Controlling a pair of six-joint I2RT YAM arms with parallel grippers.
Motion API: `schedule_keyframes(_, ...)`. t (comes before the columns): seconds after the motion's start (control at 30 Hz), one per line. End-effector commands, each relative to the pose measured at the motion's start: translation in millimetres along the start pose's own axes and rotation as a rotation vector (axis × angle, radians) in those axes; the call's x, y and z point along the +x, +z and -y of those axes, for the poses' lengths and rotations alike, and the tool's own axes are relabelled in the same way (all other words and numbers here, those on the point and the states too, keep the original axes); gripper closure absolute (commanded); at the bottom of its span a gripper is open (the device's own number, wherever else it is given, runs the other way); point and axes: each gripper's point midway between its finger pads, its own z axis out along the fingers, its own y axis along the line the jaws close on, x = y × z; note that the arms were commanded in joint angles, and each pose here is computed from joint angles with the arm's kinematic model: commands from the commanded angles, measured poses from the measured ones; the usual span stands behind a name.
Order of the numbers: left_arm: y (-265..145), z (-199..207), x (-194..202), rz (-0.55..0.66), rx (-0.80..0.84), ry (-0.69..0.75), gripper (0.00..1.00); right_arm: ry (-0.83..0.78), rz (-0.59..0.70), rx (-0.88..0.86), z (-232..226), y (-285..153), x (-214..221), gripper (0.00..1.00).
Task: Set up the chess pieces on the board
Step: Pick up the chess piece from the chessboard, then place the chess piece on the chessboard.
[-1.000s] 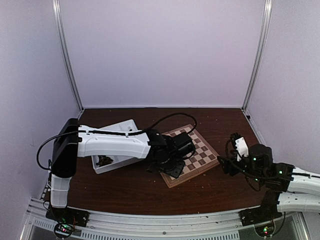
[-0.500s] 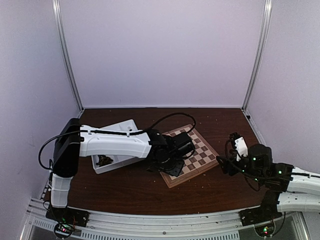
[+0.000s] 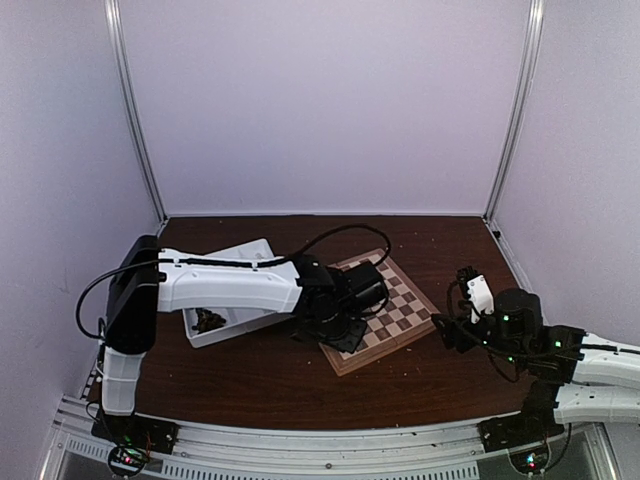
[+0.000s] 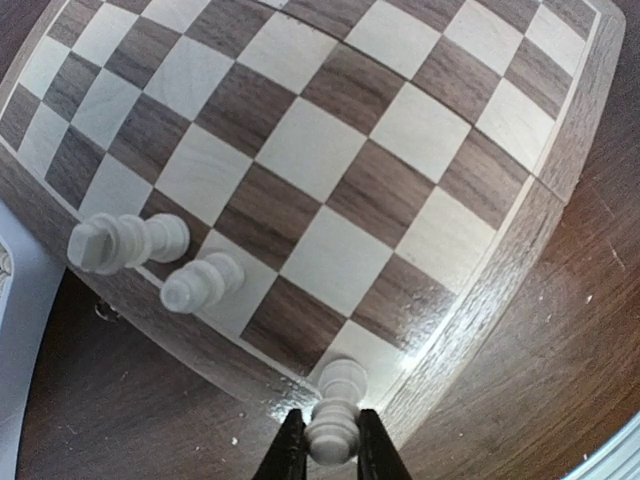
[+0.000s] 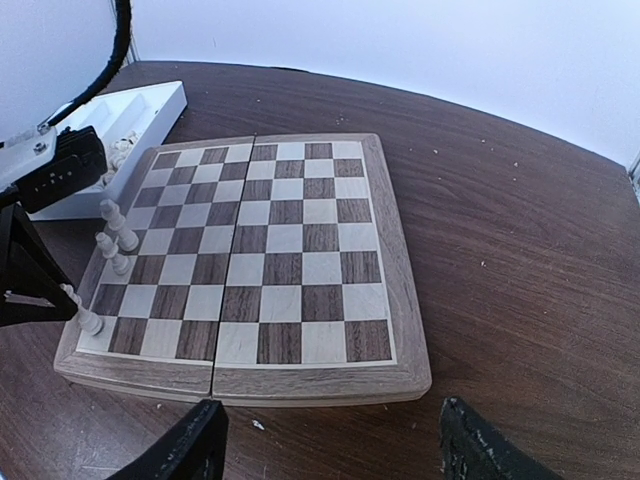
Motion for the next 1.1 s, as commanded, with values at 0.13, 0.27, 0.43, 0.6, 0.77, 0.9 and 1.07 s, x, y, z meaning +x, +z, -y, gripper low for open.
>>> schedule_keyframes(0.13,-49.9,-37.6,-0.3,-0.027,-0.019,0.017,0.97,0.005,0.026,0.002,1.0,-1.4,-7.0,0.26)
schedule_keyframes(0.27,-53.7,-60.1,4.4,-0.021,-0.043,-0.005,0.97,0.006,0.031,0.005,2.1,-2.5,-7.8,0.26)
schedule_keyframes(0.43,-60.8,-84.1,1.7,-0.007,-0.060,-0.029,0.97,0.011,0.040,0.002,2.6,-4.6,-8.0,0.26)
schedule_keyframes(0.6,-71.9,-111.4,-9.8,0.026,-0.084,-0.056,0.98,0.009,0.038,-0.002,1.6,-3.9,-8.0,0.26)
schedule_keyframes(0.77,-80.7,-131.7,-29.6,0.067,-0.083,-0.082,0.97,0.005,0.030,-0.007,-0.1,-2.3,-7.2,0.25)
schedule_keyframes(0.9,-76.5,-137.8,-45.5,0.081,-0.051,-0.102,0.97,0.005,0.032,-0.013,-0.8,-2.9,-7.4,0.25)
schedule_keyframes(1.07,-66.9,-137.9,-61.7,0.085,-0.056,-0.066,0.97,0.008,0.039,-0.017,-0.9,-4.1,-7.8,0.25)
